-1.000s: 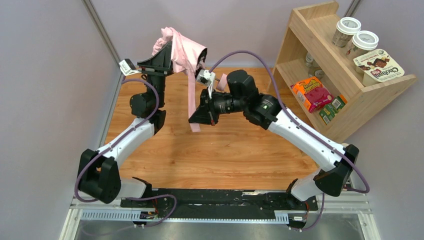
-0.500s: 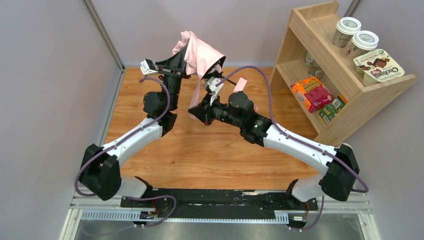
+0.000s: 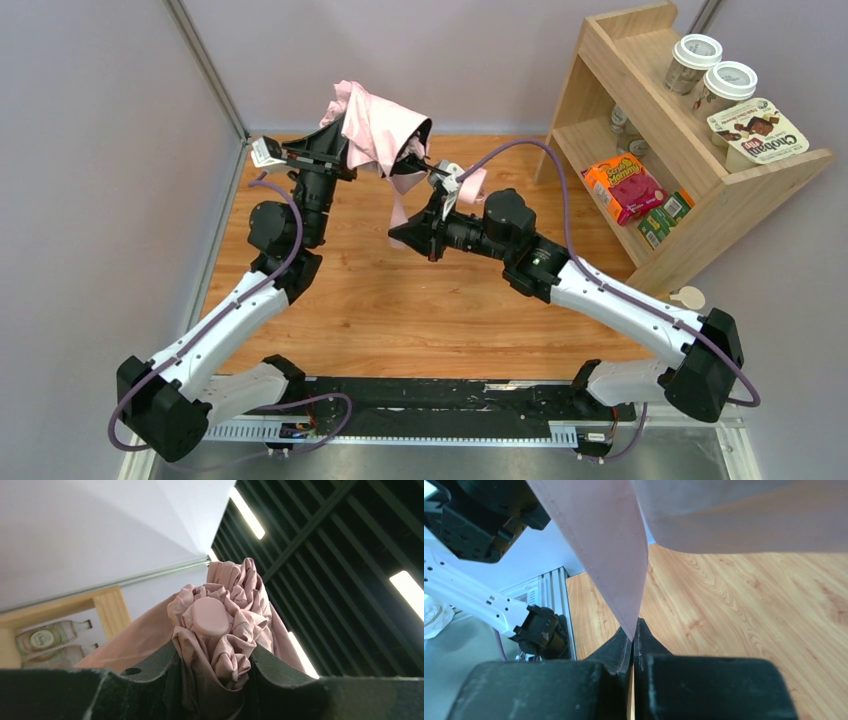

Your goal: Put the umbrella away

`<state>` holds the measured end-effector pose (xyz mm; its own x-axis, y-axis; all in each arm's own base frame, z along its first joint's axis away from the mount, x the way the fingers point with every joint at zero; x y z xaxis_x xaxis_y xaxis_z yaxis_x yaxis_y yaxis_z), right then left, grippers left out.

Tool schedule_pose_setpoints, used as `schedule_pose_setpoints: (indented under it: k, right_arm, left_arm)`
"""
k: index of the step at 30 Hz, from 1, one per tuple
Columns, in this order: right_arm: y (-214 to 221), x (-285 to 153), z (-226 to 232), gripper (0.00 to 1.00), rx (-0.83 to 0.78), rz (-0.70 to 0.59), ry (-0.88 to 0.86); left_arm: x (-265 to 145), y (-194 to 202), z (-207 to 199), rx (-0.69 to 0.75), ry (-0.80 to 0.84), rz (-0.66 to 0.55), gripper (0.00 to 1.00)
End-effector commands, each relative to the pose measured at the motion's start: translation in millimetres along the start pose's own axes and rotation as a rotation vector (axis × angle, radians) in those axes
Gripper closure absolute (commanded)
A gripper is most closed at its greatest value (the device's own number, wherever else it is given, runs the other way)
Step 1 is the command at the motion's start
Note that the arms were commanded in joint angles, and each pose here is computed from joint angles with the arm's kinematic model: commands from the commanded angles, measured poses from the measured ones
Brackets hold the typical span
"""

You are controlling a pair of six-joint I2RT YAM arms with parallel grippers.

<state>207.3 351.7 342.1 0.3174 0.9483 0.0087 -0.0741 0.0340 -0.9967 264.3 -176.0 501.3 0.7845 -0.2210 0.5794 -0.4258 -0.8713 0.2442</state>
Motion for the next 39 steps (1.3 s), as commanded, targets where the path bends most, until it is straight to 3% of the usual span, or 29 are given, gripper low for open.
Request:
schedule_pose_setpoints:
  k: [1,7,15,20,23,27,33,39]
  right_arm:
    - [-14,-16,5,1.00,0.027,-0.080,-0.027]
    - [-20,-30,27,1.00,0.142,-0.148,-0.119]
    - [-19,-50,27,1.00,0.227,-0.246,-0.115]
    - [-28,-50,41,0.97,0.204,-0.112,-0.061]
    - [-18,-30,40,1.00,0.202,0.106,-0.047]
    - [-6,-12,37,1.00,0.175,0.287,-0.048]
    - [-21,-11,62,0.99,0.097,0.250,-0.202]
    - [-40,-41,98,0.82,0.028,0.116,-0.448]
  left_arm:
    - [-1,16,-19,-0.099,0.002,0.083,1.00]
    - [-7,8,-20,-0.093,-0.002,0.039,1.00]
    - [-4,24,-21,-0.192,-0.003,0.143,1.00]
    - [-11,14,-9,-0.053,-0.037,0.087,1.00]
    - [-8,13,2,-0.056,-0.037,0.084,1.00]
    - [-7,11,8,-0.028,-0.017,0.070,1.00]
    - [-9,5,2,0.089,0.001,0.033,1.00]
    - [-14,-1,6,0.139,-0.007,0.013,1.00]
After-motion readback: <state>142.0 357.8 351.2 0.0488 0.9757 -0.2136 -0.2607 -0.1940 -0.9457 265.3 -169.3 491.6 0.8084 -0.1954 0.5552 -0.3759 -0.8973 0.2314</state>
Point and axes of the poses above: each gripper's point midway between its finger pads, its own x axis out along the fingers, its own z axis along the line the jaws close on, y = z × x, the point moved 3 cm from there along -x, back along the fingers, and after that the axes turned 8 degrees about -x, right-handed, at the moved point
